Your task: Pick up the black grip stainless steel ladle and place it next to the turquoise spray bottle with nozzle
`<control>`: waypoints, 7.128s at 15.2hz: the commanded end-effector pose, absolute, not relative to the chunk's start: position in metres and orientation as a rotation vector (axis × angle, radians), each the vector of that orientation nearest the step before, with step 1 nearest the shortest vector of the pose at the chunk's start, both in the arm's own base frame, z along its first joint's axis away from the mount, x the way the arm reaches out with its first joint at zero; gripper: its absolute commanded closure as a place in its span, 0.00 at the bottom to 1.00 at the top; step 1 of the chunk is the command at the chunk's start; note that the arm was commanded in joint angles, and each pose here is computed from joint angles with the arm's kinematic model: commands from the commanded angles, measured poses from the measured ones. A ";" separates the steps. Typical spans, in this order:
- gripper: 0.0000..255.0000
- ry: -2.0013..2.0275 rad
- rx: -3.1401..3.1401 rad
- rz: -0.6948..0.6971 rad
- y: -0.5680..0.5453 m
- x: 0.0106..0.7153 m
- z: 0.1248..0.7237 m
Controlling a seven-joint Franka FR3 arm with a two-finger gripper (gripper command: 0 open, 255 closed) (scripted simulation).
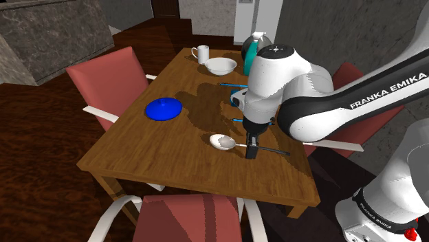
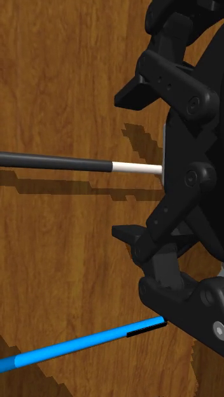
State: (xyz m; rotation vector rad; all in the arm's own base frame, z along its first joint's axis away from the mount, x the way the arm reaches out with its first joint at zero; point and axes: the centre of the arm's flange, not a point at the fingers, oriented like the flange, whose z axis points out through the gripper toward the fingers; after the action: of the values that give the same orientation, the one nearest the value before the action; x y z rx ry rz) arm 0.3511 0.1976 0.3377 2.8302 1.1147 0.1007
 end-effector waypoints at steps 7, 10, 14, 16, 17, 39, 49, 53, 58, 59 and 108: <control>1.00 1.115 2.830 0.101 0.197 0.351 0.337; 1.00 1.115 2.830 0.101 0.197 0.351 0.337; 1.00 1.115 2.830 0.101 0.197 0.351 0.337; 1.00 1.115 2.830 0.101 0.197 0.351 0.348; 1.00 1.115 2.830 0.101 0.197 0.351 0.353; 1.00 1.115 2.830 0.101 0.197 0.351 0.469; 1.00 1.115 2.830 0.101 0.197 0.351 0.522; 1.00 1.115 2.830 0.101 0.197 0.351 0.543; 1.00 1.115 2.830 0.101 0.197 0.351 0.570; 1.00 1.115 2.830 0.101 0.197 0.351 0.575; 1.00 1.115 2.830 0.101 -0.183 0.589 0.654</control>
State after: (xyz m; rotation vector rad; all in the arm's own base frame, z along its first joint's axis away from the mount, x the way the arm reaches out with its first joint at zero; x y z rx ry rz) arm 0.5832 -0.1742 0.6552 2.8315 1.1121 0.1009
